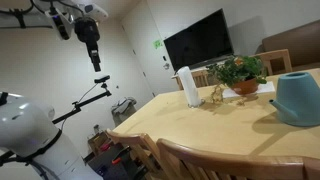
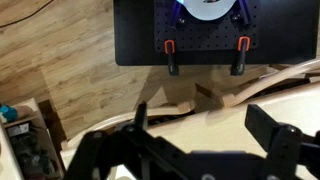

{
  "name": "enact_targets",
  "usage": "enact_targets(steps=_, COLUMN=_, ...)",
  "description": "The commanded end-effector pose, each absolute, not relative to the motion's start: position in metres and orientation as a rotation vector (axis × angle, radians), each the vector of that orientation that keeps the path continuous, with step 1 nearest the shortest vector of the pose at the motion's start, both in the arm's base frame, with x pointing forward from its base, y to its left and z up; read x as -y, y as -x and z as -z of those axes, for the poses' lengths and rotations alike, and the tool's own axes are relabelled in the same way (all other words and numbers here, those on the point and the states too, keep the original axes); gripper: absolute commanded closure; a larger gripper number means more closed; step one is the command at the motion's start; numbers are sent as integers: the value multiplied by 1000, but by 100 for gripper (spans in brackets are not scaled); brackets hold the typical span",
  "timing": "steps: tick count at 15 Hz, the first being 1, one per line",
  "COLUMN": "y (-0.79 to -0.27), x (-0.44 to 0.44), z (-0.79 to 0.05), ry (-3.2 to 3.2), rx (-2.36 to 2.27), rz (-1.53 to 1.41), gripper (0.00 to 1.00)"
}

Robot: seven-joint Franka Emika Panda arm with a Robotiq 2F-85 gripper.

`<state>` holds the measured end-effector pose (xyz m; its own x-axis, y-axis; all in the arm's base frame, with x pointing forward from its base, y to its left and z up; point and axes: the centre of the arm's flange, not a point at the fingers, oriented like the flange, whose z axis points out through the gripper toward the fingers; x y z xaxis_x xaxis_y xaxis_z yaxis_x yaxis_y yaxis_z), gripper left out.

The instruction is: Pick a leaf from the plant

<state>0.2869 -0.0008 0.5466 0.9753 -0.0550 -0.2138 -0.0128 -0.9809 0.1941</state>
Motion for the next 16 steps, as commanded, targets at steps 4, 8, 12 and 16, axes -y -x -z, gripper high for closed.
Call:
enact_targets(steps=4, y=-295, x=0, z=-558, ry=-2975, rx=105, rz=207, gripper=0)
enact_targets(steps=8, y=-308, x=-3, z=-570, ry=-2982, rx=131, rz=49, gripper=0)
enact_targets(steps=12, y=-331, x=-1, z=-593, ry=-2989, rx=149, rz=23, gripper=0)
enact_targets(steps=16, y=-357, x=-1, z=-626, ry=-2992, rx=164, rz=25, gripper=0)
